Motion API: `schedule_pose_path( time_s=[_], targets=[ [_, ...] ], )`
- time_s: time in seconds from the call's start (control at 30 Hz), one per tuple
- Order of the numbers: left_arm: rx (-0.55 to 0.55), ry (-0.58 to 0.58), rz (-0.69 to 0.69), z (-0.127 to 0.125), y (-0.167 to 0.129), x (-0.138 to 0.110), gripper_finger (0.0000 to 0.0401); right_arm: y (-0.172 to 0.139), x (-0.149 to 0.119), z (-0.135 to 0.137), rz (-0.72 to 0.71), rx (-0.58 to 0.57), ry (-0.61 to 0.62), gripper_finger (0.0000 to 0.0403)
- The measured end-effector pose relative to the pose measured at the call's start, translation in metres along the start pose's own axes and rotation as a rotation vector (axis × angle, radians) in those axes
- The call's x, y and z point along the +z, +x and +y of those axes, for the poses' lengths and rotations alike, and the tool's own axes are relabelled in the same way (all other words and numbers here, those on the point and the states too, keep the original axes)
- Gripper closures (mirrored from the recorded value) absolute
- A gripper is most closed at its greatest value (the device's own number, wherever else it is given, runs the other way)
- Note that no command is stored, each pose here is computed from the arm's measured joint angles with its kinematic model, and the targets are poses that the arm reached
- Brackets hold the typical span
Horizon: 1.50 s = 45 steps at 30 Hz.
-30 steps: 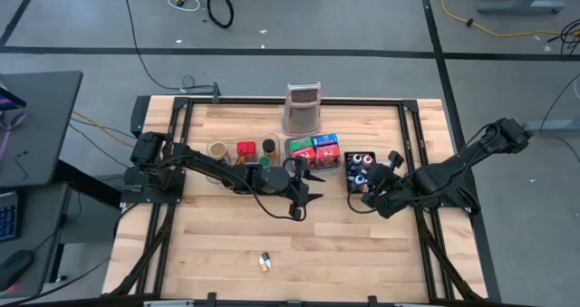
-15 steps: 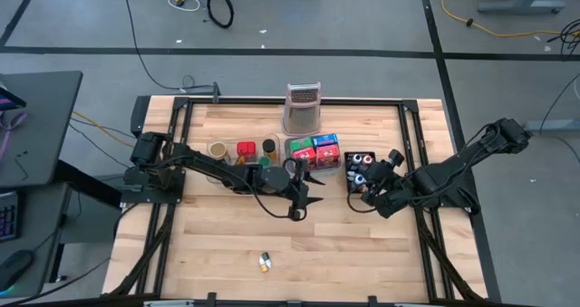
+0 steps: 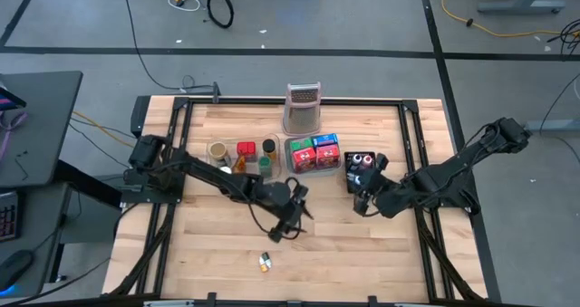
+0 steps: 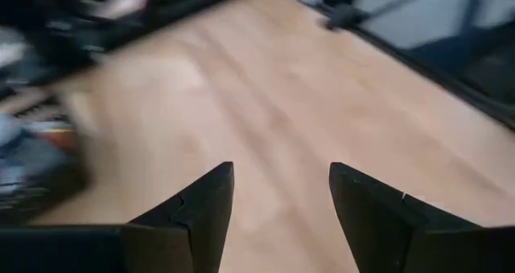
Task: Pick & Place Kitchen Items
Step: Put the small orange food coloring bottle into the black basket
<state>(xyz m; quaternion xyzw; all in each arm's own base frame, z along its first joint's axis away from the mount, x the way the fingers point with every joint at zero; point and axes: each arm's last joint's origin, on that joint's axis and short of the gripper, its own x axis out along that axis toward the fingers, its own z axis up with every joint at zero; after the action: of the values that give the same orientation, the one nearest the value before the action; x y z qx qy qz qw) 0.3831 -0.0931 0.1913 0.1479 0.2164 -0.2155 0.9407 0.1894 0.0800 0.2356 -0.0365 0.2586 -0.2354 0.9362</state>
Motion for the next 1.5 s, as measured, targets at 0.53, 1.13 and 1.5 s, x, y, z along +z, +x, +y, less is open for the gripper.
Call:
schedule_pose_path(
  time_s=[0.53,1.13,1.5],
  targets=[
    [-0.362,0.049,0.255,-0.097,-0.002,-0.009,0.0186,-0.002,0.022,0.011,-0.148,0.146,-0.08,0.0266],
    [-0.271,0.039,0.434,-0.121,0.008,-0.05,0.0186,0.0,0.021,0.013,-0.142,0.151,-0.14,0.0266],
    [-0.103,0.0,0.377,-0.095,0.012,-0.058,0.0186,0.0,0.021,0.014,-0.142,0.165,-0.133,0.0266]
  ],
)
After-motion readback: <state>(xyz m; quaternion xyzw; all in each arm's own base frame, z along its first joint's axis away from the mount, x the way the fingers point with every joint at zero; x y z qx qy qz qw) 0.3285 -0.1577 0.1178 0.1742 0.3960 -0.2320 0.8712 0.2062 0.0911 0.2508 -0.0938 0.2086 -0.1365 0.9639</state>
